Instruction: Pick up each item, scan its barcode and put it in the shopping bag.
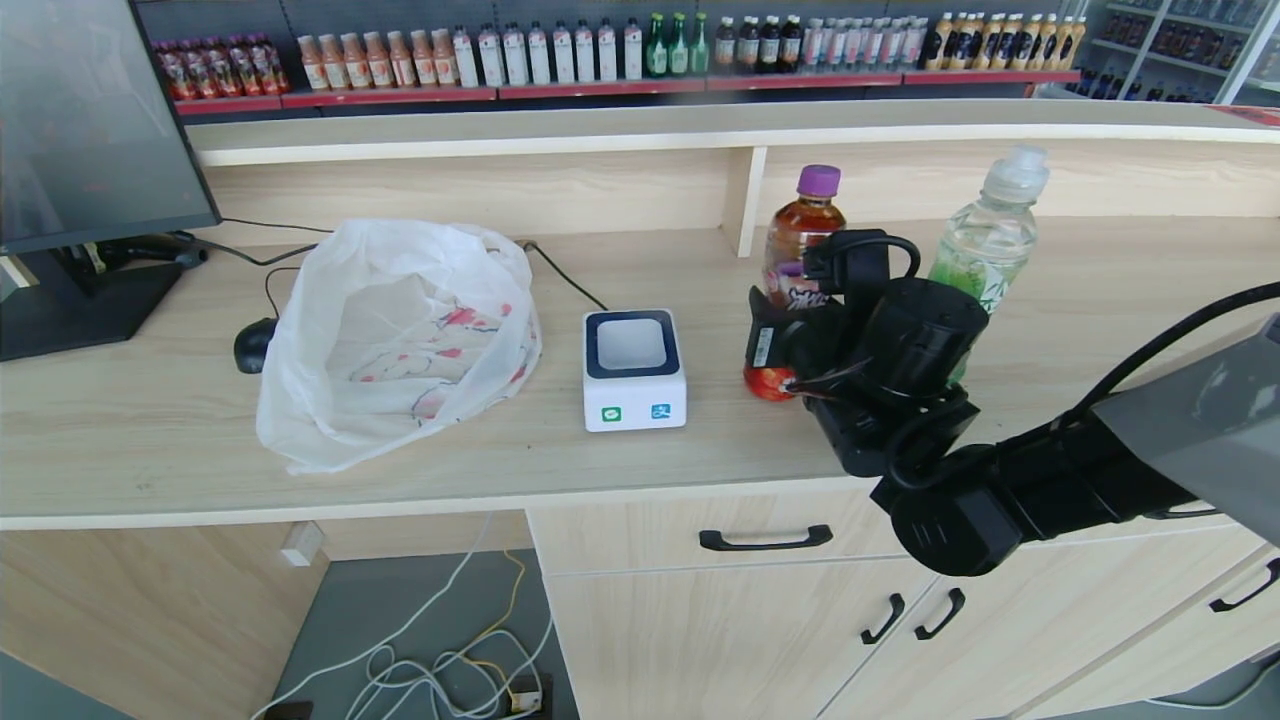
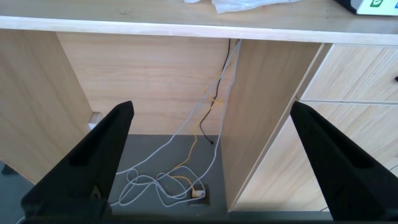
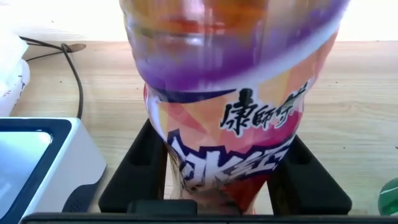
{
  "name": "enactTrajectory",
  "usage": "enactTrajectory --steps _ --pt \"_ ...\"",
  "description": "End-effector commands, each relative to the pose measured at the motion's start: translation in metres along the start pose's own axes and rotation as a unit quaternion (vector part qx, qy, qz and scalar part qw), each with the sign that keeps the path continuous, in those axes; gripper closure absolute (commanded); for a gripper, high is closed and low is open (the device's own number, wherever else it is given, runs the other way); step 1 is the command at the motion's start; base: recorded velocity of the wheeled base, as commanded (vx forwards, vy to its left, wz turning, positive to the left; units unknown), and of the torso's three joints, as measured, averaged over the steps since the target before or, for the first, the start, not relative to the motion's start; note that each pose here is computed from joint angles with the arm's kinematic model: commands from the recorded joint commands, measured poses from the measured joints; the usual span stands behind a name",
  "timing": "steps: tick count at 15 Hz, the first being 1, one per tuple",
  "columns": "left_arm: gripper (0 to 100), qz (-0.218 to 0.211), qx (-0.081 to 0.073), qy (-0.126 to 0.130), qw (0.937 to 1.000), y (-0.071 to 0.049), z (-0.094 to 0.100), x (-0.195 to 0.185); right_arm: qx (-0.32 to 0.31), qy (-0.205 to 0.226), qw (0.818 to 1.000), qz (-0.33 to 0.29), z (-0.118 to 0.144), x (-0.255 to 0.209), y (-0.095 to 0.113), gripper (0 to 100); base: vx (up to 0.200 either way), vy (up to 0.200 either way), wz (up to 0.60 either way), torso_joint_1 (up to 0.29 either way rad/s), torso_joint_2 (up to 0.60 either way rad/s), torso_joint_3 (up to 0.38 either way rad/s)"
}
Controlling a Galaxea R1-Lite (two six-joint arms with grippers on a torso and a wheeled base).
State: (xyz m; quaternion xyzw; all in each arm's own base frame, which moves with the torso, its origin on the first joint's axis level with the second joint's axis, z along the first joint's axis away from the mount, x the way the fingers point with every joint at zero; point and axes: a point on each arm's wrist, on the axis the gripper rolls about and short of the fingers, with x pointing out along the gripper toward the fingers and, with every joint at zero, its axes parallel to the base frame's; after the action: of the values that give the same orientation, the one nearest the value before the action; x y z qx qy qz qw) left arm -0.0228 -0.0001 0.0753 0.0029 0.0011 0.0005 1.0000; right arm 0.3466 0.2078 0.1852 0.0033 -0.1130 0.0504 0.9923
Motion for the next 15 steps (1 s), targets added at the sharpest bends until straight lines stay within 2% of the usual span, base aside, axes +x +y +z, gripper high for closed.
enactTrajectory --steps 1,4,7,9,14,15 --pt "0 0.000 0.000 0.000 1.0000 0.000 0.000 0.000 0.002 -0.004 1.000 0.000 0.003 -0.001 0.000 100 0.000 0.000 0.00 0.000 0.00 0.000" --pt "0 0.000 0.000 0.000 1.0000 0.000 0.000 0.000 0.004 -0.007 1.000 -0.001 0.005 0.000 -0.001 100 0.000 0.000 0.00 0.000 0.00 0.000" --pt "0 0.000 0.000 0.000 1.0000 0.000 0.000 0.000 0.010 -0.020 1.000 -0.002 0.017 -0.003 -0.003 100 0.000 0.000 0.00 0.000 0.00 0.000" --pt "0 0.000 0.000 0.000 1.0000 0.000 0.000 0.000 0.030 -0.036 0.999 -0.003 0.034 -0.009 -0.006 100 0.000 0.000 0.00 0.000 0.00 0.000" --pt "0 0.000 0.000 0.000 1.0000 0.000 0.000 0.000 0.035 -0.033 0.999 0.019 0.060 -0.053 -0.015 100 0.000 0.000 0.00 0.000 0.00 0.000" --pt "0 0.000 0.000 0.000 1.0000 0.000 0.000 0.000 0.046 -0.038 0.998 0.031 0.067 -0.061 -0.010 100 0.000 0.000 0.00 0.000 0.00 0.000"
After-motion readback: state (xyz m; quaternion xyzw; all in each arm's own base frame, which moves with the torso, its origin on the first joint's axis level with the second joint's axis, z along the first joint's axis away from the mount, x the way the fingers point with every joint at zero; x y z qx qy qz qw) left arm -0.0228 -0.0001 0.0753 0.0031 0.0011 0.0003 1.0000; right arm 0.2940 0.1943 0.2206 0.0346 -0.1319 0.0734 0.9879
